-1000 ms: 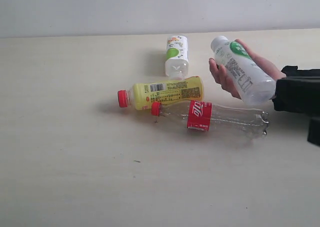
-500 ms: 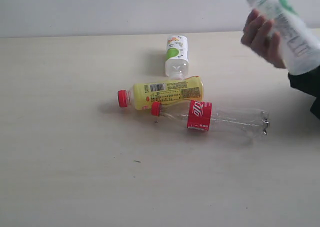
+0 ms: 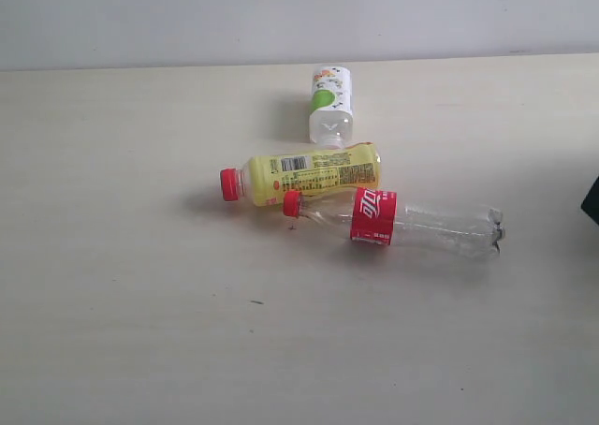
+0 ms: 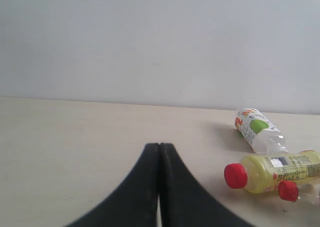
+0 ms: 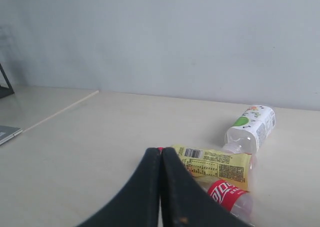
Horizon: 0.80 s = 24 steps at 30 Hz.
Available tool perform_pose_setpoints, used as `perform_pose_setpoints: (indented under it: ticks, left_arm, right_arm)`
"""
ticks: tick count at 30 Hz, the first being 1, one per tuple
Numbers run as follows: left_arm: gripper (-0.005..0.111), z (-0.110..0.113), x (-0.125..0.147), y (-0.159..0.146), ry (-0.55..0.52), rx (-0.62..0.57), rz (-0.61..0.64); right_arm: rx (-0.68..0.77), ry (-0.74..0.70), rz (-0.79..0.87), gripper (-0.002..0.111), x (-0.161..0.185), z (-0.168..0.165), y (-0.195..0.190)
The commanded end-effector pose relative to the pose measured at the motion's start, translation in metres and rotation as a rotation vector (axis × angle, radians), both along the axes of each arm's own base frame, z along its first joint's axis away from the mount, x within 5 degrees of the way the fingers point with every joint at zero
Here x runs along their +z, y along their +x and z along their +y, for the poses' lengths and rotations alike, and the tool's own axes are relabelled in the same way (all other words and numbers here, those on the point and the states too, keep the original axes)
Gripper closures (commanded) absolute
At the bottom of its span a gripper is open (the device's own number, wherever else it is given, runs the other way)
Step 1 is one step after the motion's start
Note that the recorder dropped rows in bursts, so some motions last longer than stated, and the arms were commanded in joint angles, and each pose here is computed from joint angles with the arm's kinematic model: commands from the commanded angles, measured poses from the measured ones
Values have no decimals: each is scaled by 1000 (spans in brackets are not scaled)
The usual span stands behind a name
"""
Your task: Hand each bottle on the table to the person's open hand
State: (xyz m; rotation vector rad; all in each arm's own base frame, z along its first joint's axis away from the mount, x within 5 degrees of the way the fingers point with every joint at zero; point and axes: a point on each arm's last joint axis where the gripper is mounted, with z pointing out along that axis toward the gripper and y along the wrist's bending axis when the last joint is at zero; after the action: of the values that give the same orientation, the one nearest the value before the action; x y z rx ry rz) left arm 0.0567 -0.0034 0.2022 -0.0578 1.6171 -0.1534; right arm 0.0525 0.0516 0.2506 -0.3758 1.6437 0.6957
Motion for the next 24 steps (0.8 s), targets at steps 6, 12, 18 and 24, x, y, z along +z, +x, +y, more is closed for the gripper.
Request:
perform_pose_setpoints:
  ticks: [6,12,18,24]
  left_arm:
    - [107,0,-1,0,-7,0,-3]
    - [107,0,-1,0,-7,0,-3]
    - [107,0,-1,0,-7,0,-3]
    - [107,0,-1,0,-7,0,-3]
  right_arm:
    - [-1,-6,0,108,-2,0,0]
    - [-13,-4,-4,108,-2,-1,1]
    - [-13,-4,-4,108,-2,-1,1]
    - [-2,0,0,108,-2,0,0]
